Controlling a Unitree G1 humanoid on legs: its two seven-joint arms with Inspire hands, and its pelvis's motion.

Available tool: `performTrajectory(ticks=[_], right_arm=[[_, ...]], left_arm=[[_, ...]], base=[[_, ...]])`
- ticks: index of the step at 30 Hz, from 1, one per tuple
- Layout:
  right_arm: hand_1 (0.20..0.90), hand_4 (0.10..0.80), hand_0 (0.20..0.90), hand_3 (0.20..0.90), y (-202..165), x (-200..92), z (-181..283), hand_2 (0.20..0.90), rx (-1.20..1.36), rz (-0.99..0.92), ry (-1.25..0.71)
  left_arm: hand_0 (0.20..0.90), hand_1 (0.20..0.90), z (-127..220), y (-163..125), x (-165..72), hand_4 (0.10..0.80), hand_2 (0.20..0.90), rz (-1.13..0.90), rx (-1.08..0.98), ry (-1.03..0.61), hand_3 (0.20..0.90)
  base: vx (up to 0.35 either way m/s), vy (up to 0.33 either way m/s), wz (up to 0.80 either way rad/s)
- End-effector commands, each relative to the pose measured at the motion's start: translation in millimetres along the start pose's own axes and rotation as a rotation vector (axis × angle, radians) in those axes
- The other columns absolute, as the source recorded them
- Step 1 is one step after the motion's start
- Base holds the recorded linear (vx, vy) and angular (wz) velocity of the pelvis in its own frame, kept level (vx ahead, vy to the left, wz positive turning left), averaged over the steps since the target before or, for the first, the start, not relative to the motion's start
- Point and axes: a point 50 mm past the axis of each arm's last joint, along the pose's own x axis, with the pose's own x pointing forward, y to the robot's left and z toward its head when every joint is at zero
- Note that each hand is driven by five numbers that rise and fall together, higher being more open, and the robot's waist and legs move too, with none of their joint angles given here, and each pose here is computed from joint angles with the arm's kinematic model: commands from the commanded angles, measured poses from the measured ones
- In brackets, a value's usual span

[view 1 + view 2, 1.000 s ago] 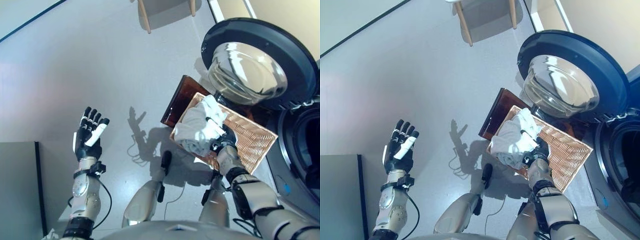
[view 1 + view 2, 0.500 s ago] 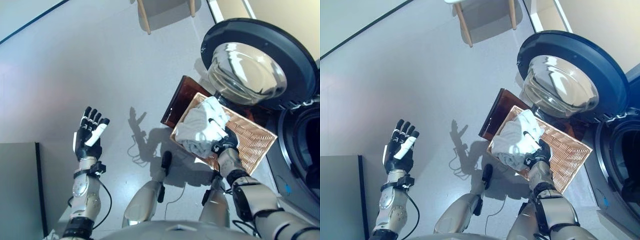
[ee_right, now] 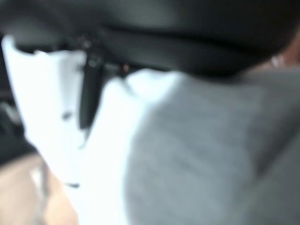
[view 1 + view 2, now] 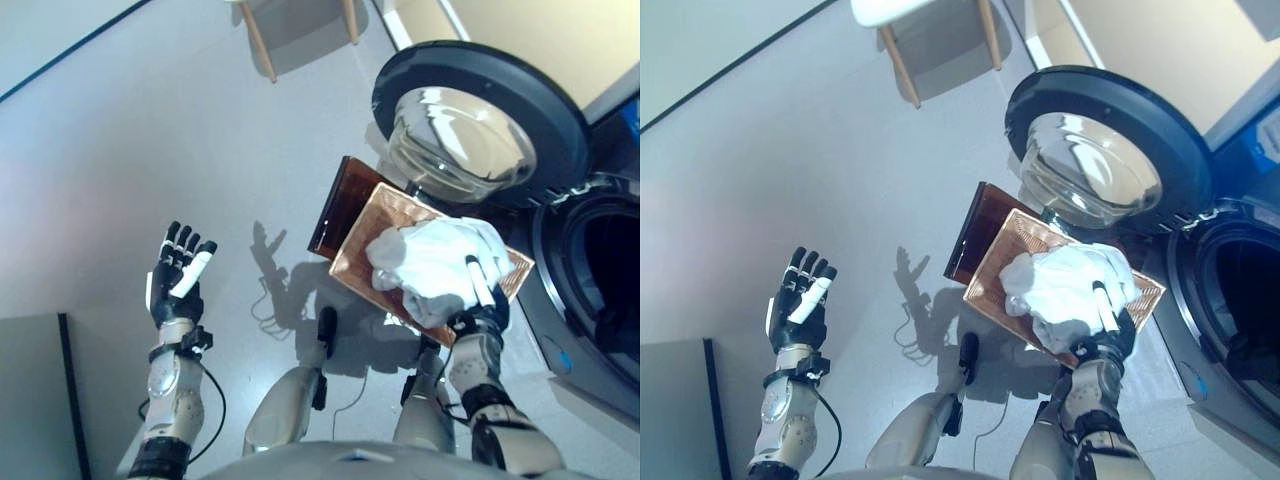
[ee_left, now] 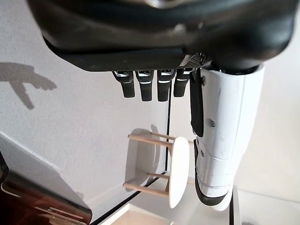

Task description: Pick up the clothes and place them into the washing machine

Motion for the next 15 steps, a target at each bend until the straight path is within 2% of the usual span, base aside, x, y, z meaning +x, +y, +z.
performTrajectory(ticks=[1, 9, 15], right_arm=[[0.2, 0.3, 0.2, 0.2, 4, 3, 47, 0.2, -0.003, 0.046, -0.256], [0.2, 0.3, 0.2, 0.2, -23, -2, 59, 0.2, 0.24, -0.051, -0.351], [0.2, 0.3, 0.2, 0.2, -53, 4, 77, 0.2, 0.405, -0.25, -0.443]], left_arm=[[0.9, 0.9, 38, 15, 8, 0.8, 0.9, 0.041, 0.034, -0.219, 0.9], [0.9, 0.9, 34, 14, 3, 0.8, 0.9, 0.03, 0.014, -0.202, 0.9], [0.9, 0.9, 28, 16, -1, 0.8, 0.9, 0.031, -0.01, -0.175, 0.9]], base=[[-0.006, -0.011, -0.09], [-0.017, -0.001, -0.08], [-0.013, 0.021, -0.1]])
